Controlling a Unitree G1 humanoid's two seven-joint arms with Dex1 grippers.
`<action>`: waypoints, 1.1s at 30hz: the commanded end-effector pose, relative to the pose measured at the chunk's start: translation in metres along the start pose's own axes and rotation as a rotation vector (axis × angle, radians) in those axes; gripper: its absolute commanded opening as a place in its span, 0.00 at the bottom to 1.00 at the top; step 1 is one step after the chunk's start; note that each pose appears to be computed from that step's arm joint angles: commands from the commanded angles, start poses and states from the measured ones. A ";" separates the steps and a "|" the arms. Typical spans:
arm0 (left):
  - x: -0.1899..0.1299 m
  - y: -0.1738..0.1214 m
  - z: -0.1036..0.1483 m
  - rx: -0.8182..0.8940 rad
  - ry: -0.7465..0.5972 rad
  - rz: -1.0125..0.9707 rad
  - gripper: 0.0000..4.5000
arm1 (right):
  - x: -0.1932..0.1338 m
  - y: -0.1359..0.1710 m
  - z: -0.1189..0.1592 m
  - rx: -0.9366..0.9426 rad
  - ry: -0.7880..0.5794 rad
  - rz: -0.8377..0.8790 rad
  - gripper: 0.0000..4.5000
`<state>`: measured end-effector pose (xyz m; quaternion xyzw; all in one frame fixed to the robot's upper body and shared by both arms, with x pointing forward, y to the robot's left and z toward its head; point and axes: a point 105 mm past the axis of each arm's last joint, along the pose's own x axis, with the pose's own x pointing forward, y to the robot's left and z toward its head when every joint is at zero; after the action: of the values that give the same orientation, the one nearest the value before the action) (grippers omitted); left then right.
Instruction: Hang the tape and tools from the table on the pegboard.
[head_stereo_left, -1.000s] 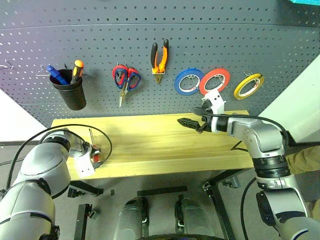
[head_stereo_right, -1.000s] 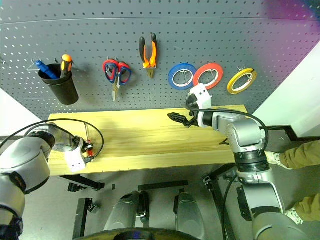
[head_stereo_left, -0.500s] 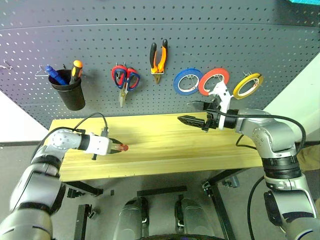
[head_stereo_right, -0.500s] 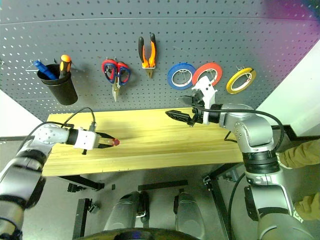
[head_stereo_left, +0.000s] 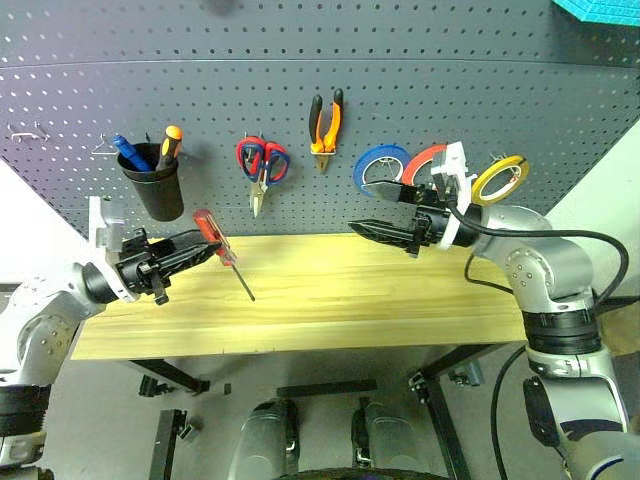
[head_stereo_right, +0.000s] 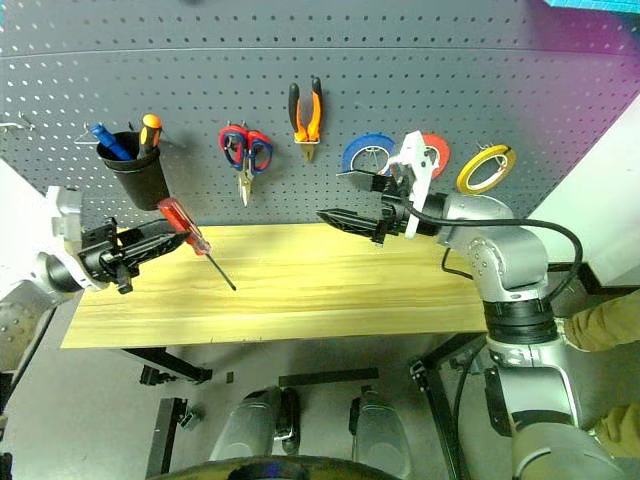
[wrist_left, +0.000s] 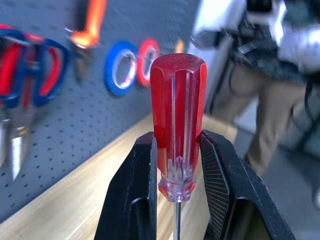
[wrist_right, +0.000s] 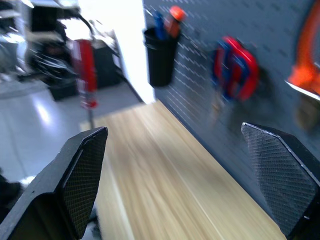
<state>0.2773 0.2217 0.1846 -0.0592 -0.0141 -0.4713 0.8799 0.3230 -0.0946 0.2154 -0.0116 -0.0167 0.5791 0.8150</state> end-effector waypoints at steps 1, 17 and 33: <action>-0.005 0.006 0.022 0.035 -0.087 0.091 0.20 | 0.008 0.010 0.026 -0.075 -0.065 0.071 1.00; -0.001 0.053 0.134 0.336 -0.436 0.559 0.20 | 0.037 0.009 0.060 -0.146 -0.257 0.094 1.00; 0.014 0.093 0.188 0.497 -0.432 0.858 0.20 | 0.033 0.005 0.063 -0.091 -0.286 0.058 1.00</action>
<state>0.3707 0.2772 0.3557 0.0549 -0.2703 -0.0473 0.9601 0.3313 -0.0560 0.2643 0.0369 -0.1312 0.6009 0.7876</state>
